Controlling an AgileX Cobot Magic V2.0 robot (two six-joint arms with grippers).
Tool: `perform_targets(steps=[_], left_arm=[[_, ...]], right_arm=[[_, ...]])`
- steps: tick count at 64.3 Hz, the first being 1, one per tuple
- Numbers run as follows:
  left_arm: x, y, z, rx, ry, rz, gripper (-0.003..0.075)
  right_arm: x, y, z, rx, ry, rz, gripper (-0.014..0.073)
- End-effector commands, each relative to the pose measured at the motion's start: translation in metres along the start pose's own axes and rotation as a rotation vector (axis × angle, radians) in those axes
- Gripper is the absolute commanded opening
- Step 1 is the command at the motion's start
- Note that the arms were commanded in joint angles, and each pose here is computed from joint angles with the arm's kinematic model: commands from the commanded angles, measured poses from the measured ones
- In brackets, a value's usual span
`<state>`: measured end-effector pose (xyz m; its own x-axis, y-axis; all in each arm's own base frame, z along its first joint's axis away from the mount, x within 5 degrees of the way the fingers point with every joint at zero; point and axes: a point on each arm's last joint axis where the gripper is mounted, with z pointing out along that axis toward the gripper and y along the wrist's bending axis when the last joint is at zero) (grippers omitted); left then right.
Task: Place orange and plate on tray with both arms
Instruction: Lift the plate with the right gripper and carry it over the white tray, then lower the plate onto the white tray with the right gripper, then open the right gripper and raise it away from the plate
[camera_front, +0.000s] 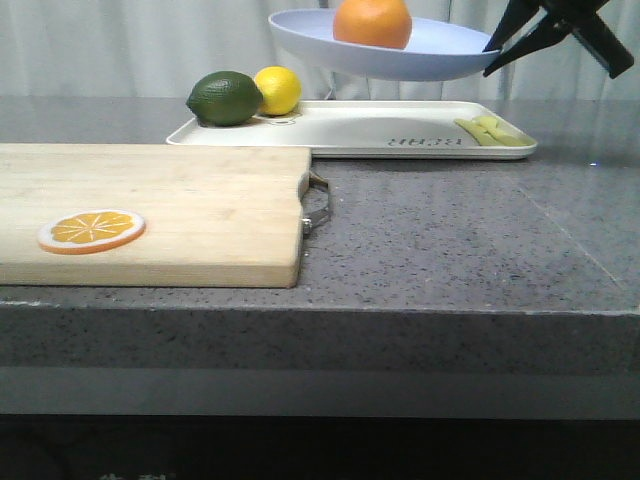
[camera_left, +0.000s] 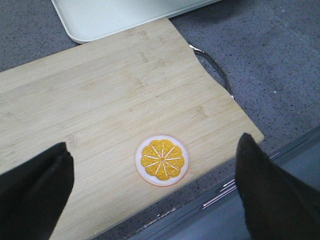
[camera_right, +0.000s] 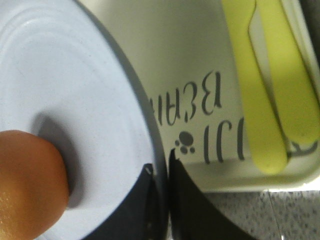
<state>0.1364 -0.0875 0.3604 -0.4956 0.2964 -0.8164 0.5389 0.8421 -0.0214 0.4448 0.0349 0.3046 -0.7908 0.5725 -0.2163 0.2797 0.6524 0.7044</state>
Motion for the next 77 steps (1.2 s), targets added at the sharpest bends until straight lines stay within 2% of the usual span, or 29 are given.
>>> perform_targets(steps=[1,16,46,61,77], left_arm=[[-0.014,0.0,-0.007,0.003,-0.107,-0.008,0.063],[-0.014,0.0,-0.007,0.003,-0.107,-0.008,0.063],[-0.014,0.0,-0.007,0.003,-0.107,-0.008,0.063],[-0.014,0.0,-0.007,0.003,-0.107,-0.008,0.063],[-0.014,0.0,-0.007,0.003,-0.107,-0.008,0.063]], right_arm=[[-0.011,0.031,-0.017,-0.068,-0.087,-0.002,-0.0065],[-0.027,0.038,0.012,0.002,-0.083,-0.058,-0.0065],[-0.036,0.04,0.023,-0.01,-0.121,-0.076,-0.0055],[-0.035,0.04,0.023,-0.008,-0.119,-0.076,0.0141],[-0.035,0.04,0.023,-0.002,-0.119,-0.079,0.0298]])
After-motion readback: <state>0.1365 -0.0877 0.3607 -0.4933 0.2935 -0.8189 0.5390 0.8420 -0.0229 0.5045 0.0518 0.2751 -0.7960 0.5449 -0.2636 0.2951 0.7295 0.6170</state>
